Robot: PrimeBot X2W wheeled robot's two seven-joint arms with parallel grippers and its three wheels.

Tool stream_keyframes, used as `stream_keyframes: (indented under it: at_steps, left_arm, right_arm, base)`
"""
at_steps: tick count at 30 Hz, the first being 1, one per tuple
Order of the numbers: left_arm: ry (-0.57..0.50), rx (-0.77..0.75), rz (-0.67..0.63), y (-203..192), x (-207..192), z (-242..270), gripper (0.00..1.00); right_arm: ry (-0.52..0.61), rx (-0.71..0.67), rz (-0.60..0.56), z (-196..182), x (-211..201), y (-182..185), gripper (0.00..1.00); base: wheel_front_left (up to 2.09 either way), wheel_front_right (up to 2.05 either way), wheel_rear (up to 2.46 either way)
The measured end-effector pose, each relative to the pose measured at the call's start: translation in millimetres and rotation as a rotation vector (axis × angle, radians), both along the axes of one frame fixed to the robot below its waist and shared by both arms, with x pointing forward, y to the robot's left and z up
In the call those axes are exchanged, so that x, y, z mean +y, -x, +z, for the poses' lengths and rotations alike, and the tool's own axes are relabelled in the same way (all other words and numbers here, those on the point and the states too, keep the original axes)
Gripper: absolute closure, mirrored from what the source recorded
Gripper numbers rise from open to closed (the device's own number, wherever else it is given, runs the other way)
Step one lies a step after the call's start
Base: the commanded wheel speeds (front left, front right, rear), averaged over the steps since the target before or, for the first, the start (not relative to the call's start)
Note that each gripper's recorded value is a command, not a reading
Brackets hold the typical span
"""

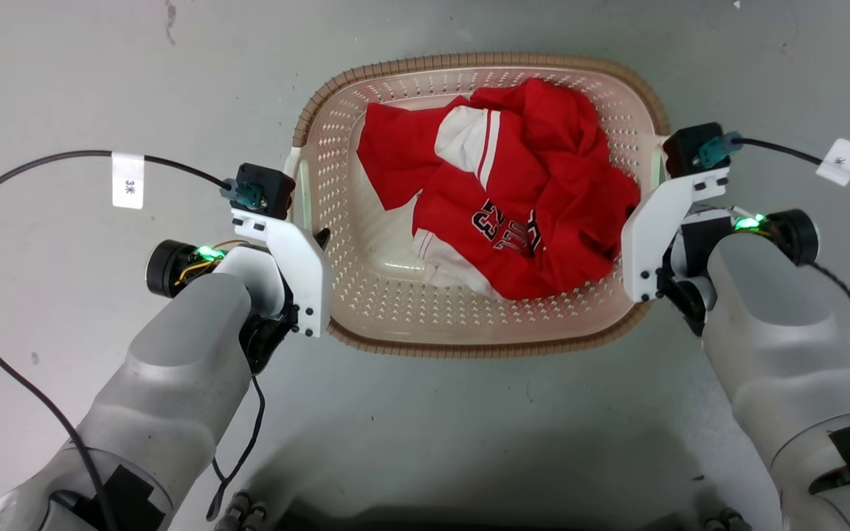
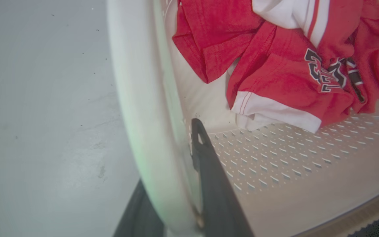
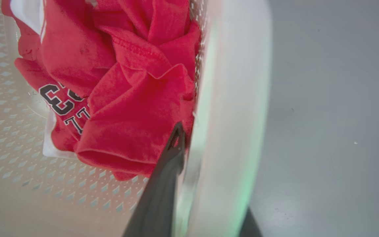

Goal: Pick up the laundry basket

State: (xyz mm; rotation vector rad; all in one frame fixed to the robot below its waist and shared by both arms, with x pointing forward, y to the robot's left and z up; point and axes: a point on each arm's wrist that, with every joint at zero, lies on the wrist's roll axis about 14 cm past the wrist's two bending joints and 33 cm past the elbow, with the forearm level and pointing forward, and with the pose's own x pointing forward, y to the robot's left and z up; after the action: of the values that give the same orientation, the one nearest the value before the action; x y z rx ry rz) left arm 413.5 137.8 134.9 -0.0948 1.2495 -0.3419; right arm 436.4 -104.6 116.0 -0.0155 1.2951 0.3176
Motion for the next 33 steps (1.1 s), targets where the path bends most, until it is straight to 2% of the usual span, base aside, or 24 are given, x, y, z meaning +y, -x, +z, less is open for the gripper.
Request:
stream_keyframes:
  at_steps: [9, 19, 20, 21, 33]
  left_arm:
    - [0.021, 0.025, -0.023, 1, -4, 29, 1.0]
    - [0.067, 0.063, -0.053, 11, -8, 93, 1.0]
    - [0.076, 0.06, -0.063, 15, -9, 114, 1.0]
    - [0.077, 0.061, -0.065, 18, -9, 121, 1.0]
    - [0.08, 0.141, -0.126, 66, -13, 177, 1.0]
  right_arm:
    - [0.026, 0.122, 0.024, 26, -4, 22, 1.0]
    - [0.06, 0.19, 0.04, 90, -12, 41, 1.0]
    - [0.086, 0.188, 0.058, 113, -16, 45, 1.0]
    - [0.092, 0.192, 0.06, 119, -18, 49, 1.0]
    - [0.096, 0.207, 0.05, 184, -23, 93, 1.0]
  base:
    - [0.0, 0.0, 0.0]
    - [0.0, 0.0, 0.0]
    - [0.0, 0.0, 0.0]
    - [0.0, 0.0, 0.0]
    - [0.0, 0.0, 0.0]
